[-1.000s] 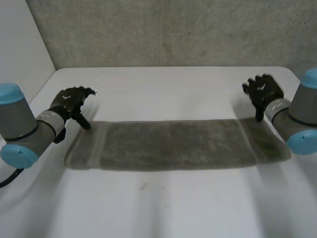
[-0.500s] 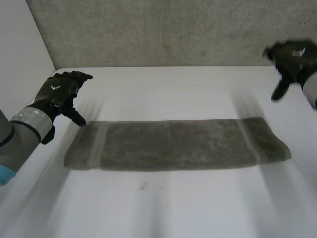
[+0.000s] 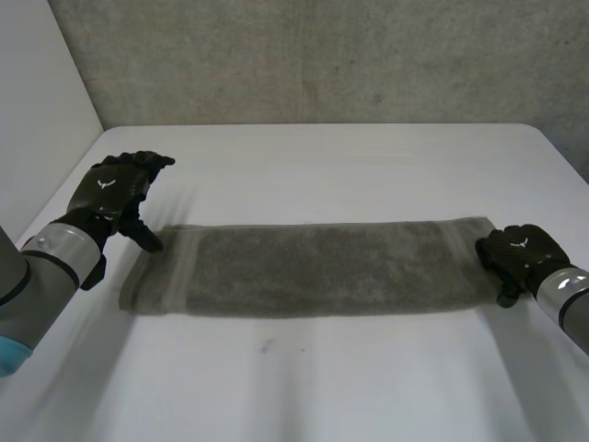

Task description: Fold the towel.

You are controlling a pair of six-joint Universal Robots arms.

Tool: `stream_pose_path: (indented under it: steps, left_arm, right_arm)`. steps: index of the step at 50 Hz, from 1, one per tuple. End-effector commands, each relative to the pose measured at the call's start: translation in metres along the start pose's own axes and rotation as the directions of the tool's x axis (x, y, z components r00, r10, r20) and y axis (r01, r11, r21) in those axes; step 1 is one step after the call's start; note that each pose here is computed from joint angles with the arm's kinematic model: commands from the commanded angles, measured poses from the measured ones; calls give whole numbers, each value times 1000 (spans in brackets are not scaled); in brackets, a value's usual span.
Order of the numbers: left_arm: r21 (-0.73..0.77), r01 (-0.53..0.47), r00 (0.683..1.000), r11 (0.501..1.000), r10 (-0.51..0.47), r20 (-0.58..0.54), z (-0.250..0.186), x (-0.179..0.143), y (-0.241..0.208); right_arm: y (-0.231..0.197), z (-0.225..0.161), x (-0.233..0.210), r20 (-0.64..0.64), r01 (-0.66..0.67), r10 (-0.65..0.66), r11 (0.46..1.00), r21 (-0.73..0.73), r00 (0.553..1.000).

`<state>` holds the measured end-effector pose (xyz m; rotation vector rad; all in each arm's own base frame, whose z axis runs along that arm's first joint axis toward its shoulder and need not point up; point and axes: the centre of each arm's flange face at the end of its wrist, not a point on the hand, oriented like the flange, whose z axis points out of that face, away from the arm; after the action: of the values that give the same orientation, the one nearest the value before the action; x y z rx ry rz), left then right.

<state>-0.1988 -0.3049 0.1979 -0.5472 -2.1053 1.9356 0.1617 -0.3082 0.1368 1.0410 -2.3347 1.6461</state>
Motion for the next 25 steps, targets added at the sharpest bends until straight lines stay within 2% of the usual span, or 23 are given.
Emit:
stream_pose_path:
  steps: [1, 6, 8, 9, 11, 12, 14, 20, 22, 23, 25]
  left_arm:
    - [-5, 2, 1000, 1000, -2, -1, -1, 0, 2]
    - [-12, 4, 1000, 1000, -4, -3, -3, 2, 4]
    - [-12, 4, 1000, 1000, -4, -3, -3, 2, 4]
    - [-12, 3, 1000, 1000, -3, -5, -3, 2, 4]
    - [-13, 3, 1000, 1000, -3, -3, -3, 2, 4]
    - [-11, 3, 1000, 1000, -3, -6, -3, 3, 3]
    - [-9, 2, 1000, 1000, -2, -7, -4, 4, 3]
    - [-6, 1, 1000, 1000, -1, -12, -4, 5, 2]
    - [-5, 0, 1000, 1000, 0, -12, -4, 5, 2]
    - [-6, 1, 1000, 1000, -1, -12, -4, 5, 2]
    - [-7, 1, 1000, 1000, -1, -12, -4, 5, 2]
  right_arm:
    - [30, 23, 7, -21, 29, -30, 999, -46, 999]
    - [40, 30, 44, -125, 41, -52, 995, -94, 991]
    - [42, 24, 82, -246, 50, -83, 989, -138, 966]
    - [42, 24, 82, -247, 50, -83, 989, -138, 966]
    - [44, 14, 129, -378, 50, -108, 986, -161, 919]
    - [44, 14, 130, -378, 50, -108, 986, -161, 919]
    - [51, 7, 163, -442, 67, -152, 977, -202, 884]
    - [34, 12, 156, -396, 155, -205, 976, -155, 895]
    - [-12, 17, 114, -318, 213, -198, 977, 12, 927]
    - [-13, 17, 114, -317, 213, -198, 977, 13, 927]
    - [-67, 8, 66, -239, 227, -176, 952, 205, 955]
